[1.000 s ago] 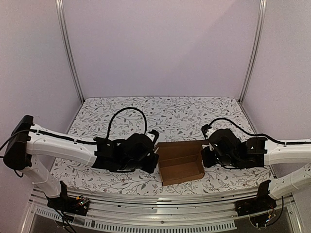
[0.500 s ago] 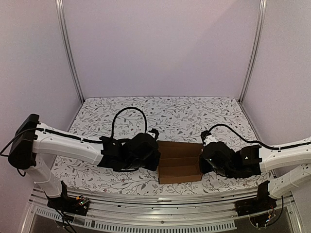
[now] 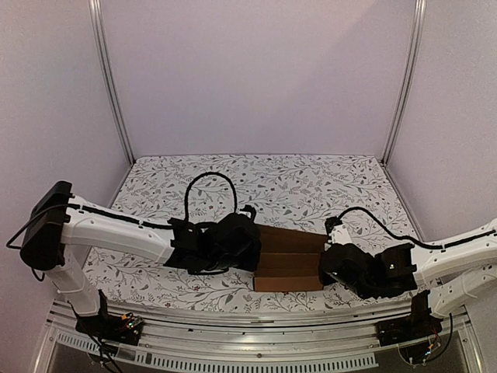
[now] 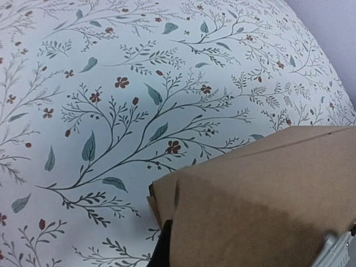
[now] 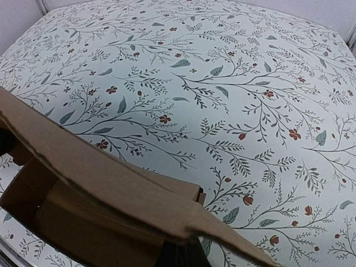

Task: Fold the paper box

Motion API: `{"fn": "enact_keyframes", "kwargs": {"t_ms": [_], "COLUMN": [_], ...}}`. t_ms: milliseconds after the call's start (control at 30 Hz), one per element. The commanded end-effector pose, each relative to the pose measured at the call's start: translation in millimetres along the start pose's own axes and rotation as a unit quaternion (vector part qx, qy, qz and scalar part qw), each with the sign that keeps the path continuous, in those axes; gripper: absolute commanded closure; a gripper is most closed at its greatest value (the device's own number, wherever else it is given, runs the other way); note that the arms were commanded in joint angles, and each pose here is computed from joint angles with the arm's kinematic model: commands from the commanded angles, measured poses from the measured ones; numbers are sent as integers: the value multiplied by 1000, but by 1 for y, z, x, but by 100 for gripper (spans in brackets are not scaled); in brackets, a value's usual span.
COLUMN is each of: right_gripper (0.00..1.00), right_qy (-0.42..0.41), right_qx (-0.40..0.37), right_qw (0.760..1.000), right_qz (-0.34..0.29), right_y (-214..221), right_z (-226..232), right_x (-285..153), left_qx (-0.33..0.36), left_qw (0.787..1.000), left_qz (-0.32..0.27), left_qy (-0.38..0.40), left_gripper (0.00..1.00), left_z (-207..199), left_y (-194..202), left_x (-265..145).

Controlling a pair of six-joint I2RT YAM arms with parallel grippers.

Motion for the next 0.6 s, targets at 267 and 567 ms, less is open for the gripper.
{"fn": "enact_keyframes", "kwargs": {"t_ms": [267,567], "right_gripper": [100,100], "right_qy": [-3,0], "right_qx": [-12,-17], "right_qw": [1000,1000], "right_qz": [-14,-11], "right_y": [10,13], "right_z": [21,26], "right_x": [-1,2], "left_qx": [-16,-18], "left_qw": [999,998], "left_qz": [30,48], "left_qy": [24,34], "left_gripper": [100,100], "left_z": [-15,-24], "left_y": [10,18], "left_x": [10,15]}}
Point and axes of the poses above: each gripper's point midway between its finger pads, its own x axis out along the fingers, its own z axis along the line the jaws close on, y = z × x, the point moved 9 cm from there along -x, back along the fingers, and after that the axes turned 11 degrees about -x, right-handed, at the moved point
